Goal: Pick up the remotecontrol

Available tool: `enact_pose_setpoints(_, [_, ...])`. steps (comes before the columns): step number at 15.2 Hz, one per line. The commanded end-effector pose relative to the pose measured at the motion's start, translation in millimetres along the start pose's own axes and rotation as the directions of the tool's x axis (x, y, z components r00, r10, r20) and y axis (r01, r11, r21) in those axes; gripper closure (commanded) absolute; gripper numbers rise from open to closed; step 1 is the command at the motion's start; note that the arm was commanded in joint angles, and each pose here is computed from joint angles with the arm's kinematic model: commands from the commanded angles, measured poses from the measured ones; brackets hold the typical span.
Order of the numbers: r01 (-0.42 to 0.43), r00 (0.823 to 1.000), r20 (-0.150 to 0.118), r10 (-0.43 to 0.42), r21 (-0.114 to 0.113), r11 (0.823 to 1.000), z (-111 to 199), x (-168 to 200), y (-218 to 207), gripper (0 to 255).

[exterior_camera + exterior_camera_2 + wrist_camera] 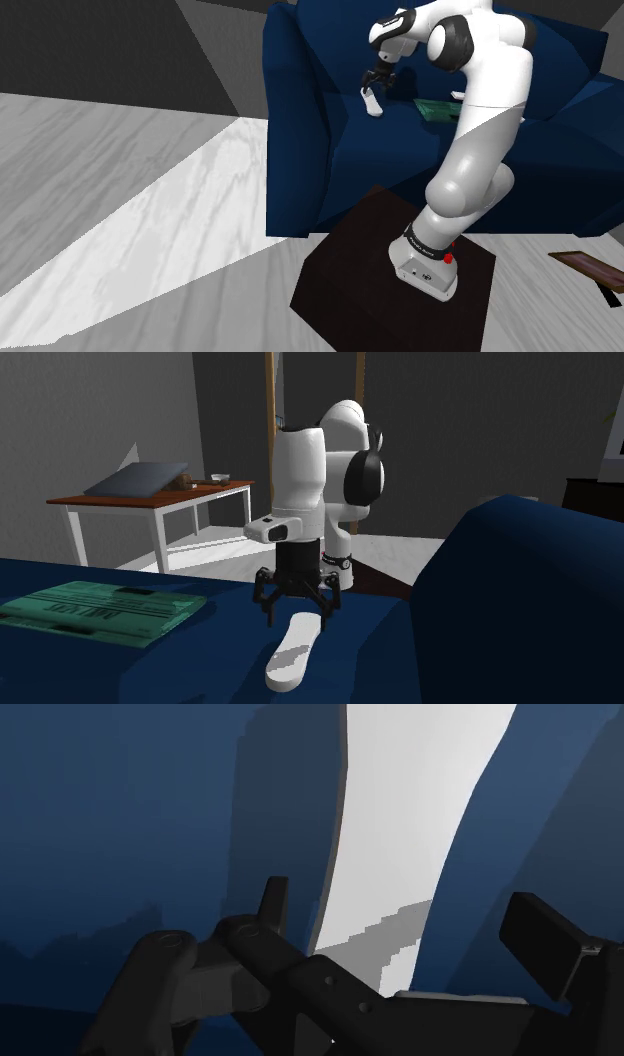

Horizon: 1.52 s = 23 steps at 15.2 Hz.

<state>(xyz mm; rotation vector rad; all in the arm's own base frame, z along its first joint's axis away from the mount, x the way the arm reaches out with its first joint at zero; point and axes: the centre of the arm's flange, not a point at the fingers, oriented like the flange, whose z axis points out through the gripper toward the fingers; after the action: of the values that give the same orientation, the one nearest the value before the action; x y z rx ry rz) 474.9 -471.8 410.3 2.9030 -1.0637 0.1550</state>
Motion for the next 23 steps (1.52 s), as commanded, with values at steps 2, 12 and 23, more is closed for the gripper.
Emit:
enact_pose_setpoints(2, [-0.001, 1.0, -0.001, 0.001, 0.0, 1.0, 15.4, -1.1, 0.3, 0])
enact_pose_setpoints(12, [-0.002, 1.0, -0.001, 0.002, 0.0, 1.0, 28.0, -2.8, 0.6, 255])
enact_pose_setpoints(23, [-0.001, 1.0, -0.001, 0.001, 0.0, 1.0, -7.9, 1.5, 0.5, 255])
